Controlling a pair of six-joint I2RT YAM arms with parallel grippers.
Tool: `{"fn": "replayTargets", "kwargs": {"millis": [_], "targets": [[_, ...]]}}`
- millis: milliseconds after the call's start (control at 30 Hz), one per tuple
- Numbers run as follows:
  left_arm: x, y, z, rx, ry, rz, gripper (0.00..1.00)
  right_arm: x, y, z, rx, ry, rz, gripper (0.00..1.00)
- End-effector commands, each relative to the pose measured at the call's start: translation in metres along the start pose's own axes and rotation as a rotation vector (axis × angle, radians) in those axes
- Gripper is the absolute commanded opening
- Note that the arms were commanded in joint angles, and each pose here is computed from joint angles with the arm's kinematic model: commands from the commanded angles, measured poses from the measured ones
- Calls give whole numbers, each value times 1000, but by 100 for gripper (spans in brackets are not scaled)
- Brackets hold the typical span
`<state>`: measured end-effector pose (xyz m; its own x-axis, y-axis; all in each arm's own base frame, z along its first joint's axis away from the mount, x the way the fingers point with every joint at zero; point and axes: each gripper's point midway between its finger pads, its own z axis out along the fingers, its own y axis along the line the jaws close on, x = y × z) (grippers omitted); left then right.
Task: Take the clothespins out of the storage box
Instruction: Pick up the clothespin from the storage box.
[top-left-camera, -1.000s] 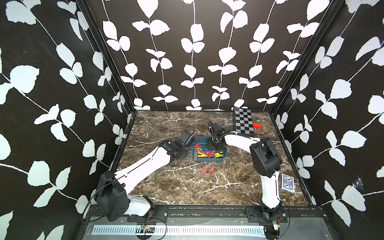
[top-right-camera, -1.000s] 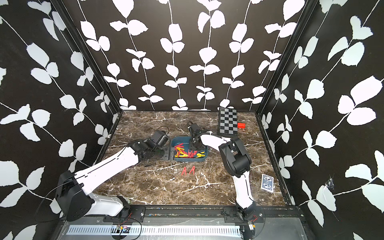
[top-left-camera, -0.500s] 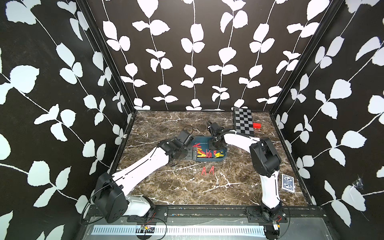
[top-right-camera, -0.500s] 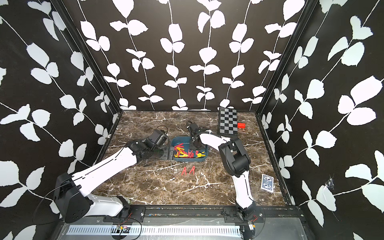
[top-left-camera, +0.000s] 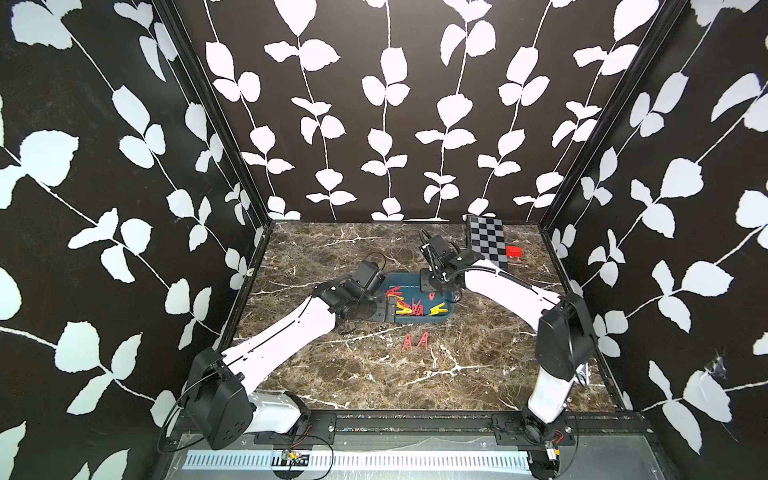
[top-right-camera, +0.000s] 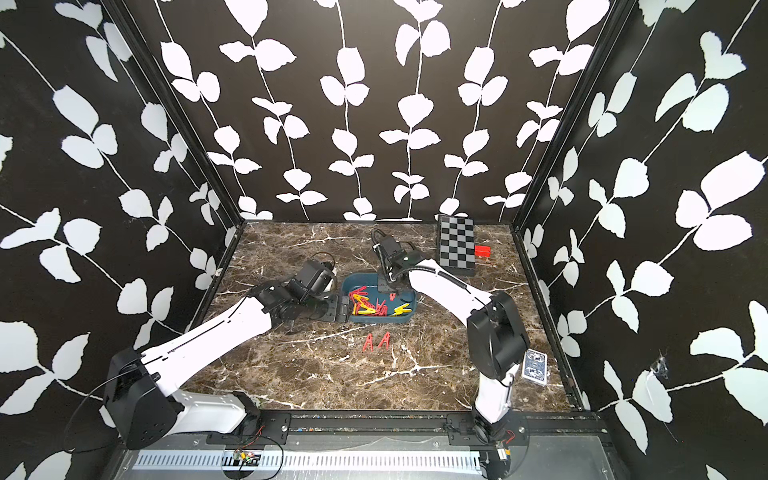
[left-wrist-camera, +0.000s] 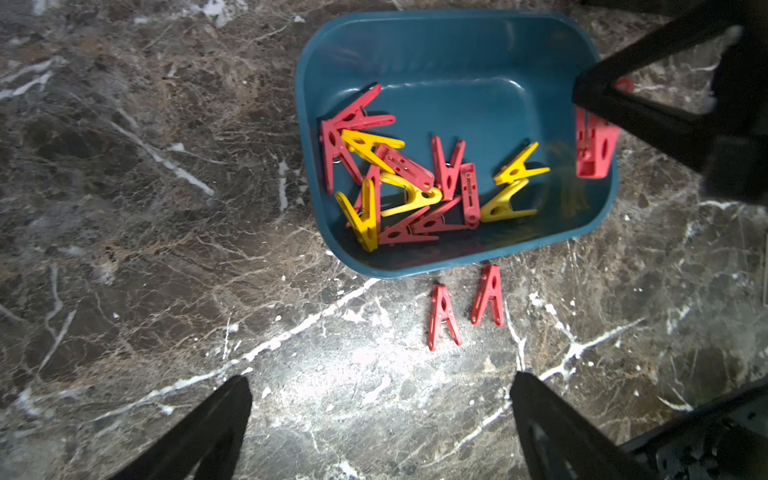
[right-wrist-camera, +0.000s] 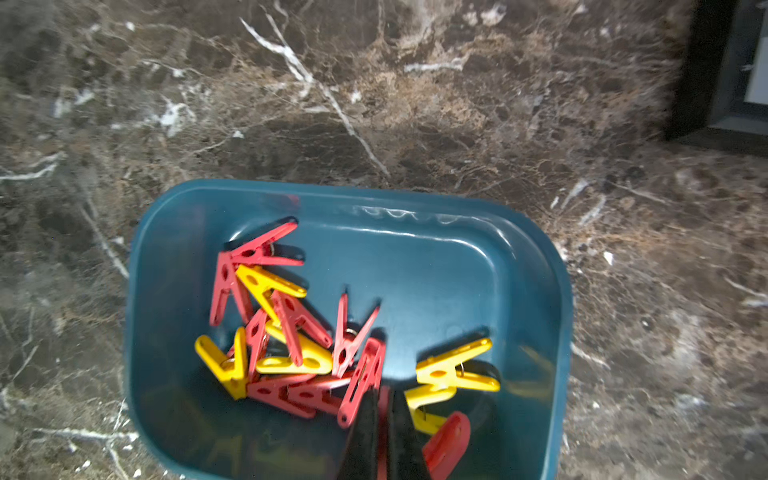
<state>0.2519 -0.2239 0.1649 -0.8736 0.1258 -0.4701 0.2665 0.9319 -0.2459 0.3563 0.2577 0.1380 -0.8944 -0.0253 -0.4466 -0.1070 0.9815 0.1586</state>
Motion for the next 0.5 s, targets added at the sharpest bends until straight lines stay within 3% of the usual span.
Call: {"fn": "replayTargets", "kwargs": {"millis": [0, 467], "targets": [[0, -11, -10, 88, -26, 32, 99, 21, -9, -16, 48, 13, 6, 0], [28, -32, -11, 278, 10, 61, 99, 96, -17, -27, 56, 45, 9, 0]]}}
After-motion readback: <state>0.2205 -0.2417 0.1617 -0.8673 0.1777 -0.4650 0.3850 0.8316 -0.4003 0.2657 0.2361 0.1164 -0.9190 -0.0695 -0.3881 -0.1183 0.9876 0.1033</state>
